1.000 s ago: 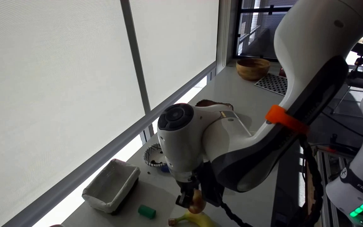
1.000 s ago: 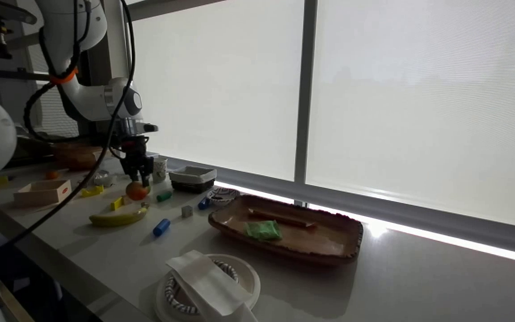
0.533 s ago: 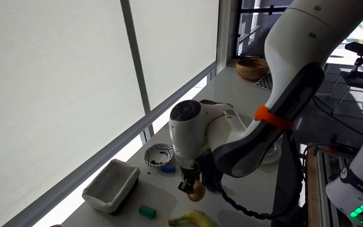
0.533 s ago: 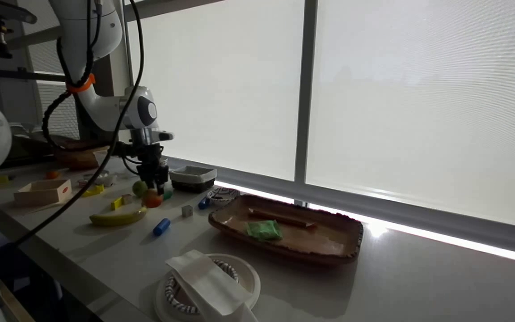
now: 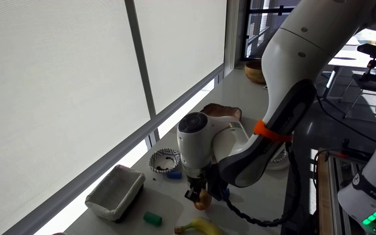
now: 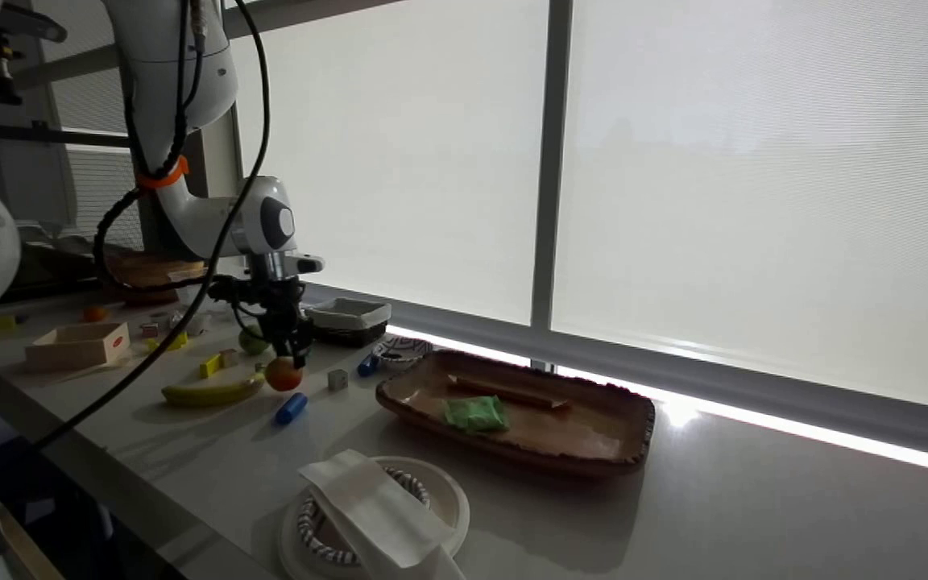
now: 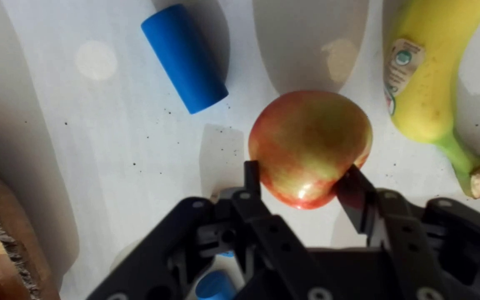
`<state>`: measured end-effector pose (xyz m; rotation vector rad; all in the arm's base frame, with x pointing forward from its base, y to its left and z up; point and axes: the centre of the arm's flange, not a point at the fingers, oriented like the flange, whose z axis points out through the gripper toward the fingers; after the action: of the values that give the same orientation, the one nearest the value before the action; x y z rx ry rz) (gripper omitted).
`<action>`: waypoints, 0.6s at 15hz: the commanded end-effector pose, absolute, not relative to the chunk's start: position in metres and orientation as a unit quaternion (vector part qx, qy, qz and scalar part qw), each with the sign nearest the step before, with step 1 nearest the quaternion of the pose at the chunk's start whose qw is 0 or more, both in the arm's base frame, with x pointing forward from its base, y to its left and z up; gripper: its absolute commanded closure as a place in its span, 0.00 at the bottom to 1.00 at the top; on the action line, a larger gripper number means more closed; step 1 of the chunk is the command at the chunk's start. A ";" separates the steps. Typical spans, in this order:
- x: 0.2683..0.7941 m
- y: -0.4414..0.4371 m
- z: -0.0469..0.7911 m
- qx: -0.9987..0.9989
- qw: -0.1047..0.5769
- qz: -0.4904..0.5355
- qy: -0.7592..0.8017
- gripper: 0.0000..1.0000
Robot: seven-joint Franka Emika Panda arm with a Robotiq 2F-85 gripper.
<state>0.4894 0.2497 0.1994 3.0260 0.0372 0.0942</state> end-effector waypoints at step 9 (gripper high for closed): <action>0.495 0.271 0.201 0.997 0.056 0.047 0.008 0.00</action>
<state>0.4997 0.2627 0.1925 3.0417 0.0531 0.1294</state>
